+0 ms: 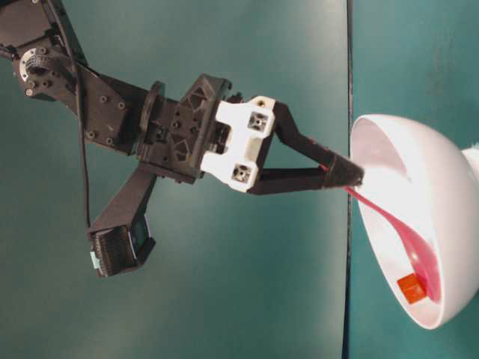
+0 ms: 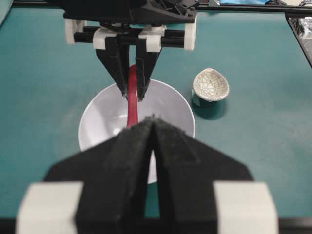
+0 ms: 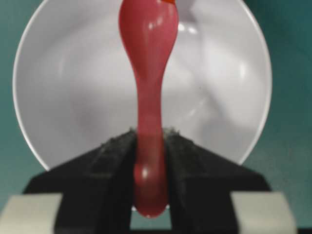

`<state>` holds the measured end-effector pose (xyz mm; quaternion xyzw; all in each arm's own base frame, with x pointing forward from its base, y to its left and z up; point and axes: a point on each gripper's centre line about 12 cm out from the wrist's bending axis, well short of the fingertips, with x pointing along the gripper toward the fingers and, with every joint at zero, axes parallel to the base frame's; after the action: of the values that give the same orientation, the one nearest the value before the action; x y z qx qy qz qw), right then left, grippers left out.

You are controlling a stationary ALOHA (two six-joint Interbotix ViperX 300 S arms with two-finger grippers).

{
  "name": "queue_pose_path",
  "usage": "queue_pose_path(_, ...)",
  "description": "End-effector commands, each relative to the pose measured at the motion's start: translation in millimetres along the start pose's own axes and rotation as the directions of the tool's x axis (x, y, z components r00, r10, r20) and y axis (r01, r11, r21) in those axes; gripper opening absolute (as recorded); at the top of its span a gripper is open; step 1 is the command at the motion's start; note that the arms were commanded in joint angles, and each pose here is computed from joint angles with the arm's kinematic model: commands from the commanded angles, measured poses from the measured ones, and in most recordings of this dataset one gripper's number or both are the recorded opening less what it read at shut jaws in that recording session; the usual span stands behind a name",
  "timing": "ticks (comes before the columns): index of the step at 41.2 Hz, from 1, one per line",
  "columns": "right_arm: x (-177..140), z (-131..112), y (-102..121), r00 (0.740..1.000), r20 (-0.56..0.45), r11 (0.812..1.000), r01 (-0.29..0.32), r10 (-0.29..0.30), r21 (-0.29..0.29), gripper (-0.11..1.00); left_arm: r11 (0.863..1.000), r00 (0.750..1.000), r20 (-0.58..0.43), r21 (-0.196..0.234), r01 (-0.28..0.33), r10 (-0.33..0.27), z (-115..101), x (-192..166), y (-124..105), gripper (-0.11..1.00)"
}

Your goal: Grip the spoon and scoop the red block from the bowl with right arm.

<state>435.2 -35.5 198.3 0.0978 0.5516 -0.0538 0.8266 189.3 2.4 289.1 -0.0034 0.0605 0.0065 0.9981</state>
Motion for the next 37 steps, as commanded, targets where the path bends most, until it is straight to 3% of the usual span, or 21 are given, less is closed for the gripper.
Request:
queue_pose_path(1,-19.0,5.9,3.3,0.998,0.054,1.0,-0.009,0.009,0.002,0.22,1.0,1.0,0.031,0.003,-0.001,0.001,10.8,0.3,0.2,0.0)
queue_pose_path(12,-19.7,-9.5,4.2,0.998,0.061,1.0,-0.012,0.012,-0.001,0.22,1.0,1.0,0.031,0.003,-0.001,0.001,10.8,0.3,0.2,0.0)
queue_pose_path(23,-21.3,-27.6,1.6,0.993,0.116,0.998,-0.021,0.014,0.058,0.22,1.0,1.0,0.026,0.001,-0.001,0.001,9.7,0.9,0.2,0.0)
queue_pose_path(37,-23.5,-44.0,4.0,0.984,0.177,0.998,-0.035,0.025,0.054,0.22,1.0,1.0,0.023,0.0,-0.001,0.001,9.2,1.5,0.2,0.0)
